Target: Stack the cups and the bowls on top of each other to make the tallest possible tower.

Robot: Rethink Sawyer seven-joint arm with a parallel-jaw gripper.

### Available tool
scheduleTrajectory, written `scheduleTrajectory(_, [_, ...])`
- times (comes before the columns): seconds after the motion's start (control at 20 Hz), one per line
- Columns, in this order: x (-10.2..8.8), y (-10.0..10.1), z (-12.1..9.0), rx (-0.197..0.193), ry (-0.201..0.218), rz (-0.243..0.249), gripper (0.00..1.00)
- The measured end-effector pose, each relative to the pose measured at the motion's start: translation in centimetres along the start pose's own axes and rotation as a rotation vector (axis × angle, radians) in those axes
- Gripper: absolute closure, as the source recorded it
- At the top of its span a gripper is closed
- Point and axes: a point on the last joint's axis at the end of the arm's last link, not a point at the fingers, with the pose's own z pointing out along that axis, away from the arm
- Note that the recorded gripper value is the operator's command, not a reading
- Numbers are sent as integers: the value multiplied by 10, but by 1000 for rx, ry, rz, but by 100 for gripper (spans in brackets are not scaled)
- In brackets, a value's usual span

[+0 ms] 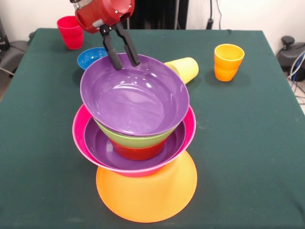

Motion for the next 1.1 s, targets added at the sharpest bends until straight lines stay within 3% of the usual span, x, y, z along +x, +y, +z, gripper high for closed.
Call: scheduleTrajectory(1.1, [2, -8, 5, 1, 6, 1, 0])
